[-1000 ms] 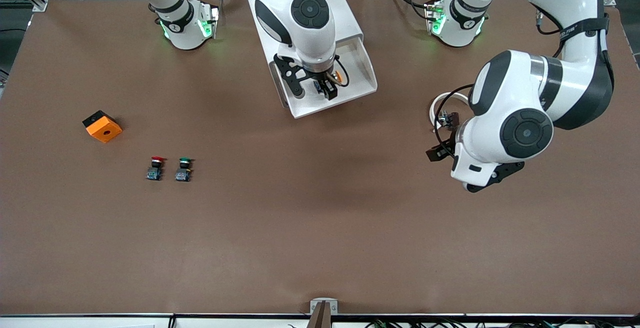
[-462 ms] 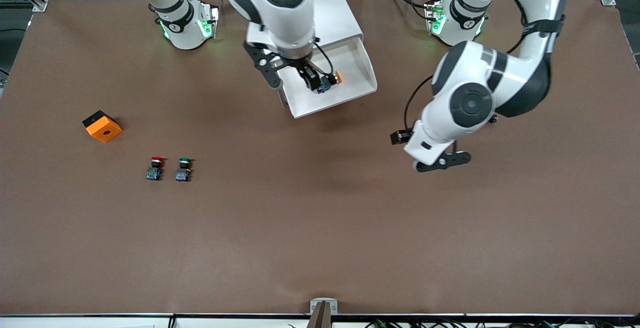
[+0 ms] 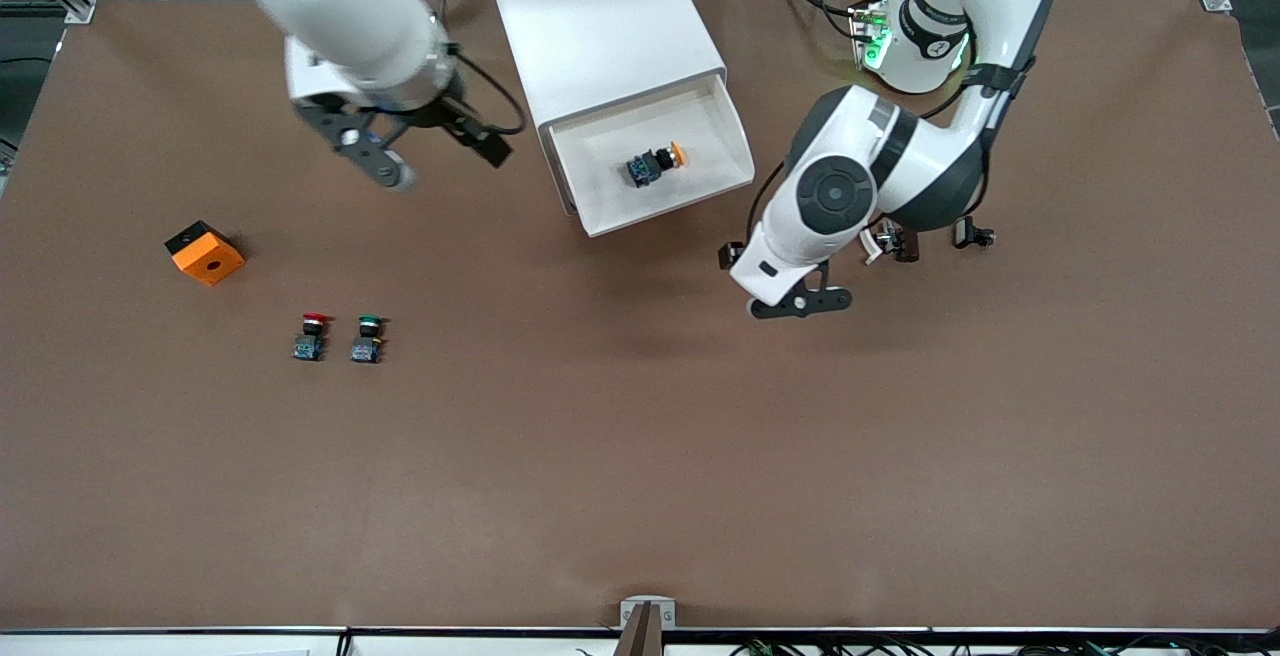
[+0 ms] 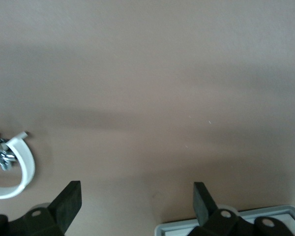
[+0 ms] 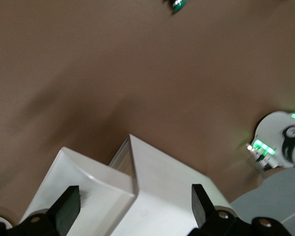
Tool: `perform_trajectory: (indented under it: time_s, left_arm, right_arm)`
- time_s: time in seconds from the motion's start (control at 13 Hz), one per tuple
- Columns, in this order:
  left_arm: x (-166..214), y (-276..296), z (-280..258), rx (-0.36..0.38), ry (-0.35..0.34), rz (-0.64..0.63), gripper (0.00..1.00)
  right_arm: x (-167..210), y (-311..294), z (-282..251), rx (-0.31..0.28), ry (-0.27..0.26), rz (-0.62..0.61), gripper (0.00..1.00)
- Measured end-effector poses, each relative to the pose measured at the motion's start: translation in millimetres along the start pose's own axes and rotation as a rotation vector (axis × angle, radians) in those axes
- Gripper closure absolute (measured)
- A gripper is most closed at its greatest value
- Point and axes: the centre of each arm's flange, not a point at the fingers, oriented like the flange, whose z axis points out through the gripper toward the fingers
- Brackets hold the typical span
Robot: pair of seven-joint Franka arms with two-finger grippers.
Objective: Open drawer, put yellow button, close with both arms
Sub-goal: 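Push the drawer shut with the left gripper while the right gripper retracts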
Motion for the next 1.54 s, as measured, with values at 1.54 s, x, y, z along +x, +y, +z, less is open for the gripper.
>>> perform_trajectory:
  time_s: [1.54]
  left_arm:
    - [-198.2, 136.5, 48.2, 0.086, -0.079, -0.012, 0.0]
  right_arm:
    - [179.1, 249.0, -10.3, 0.029, 0.164, -0.608, 0.0]
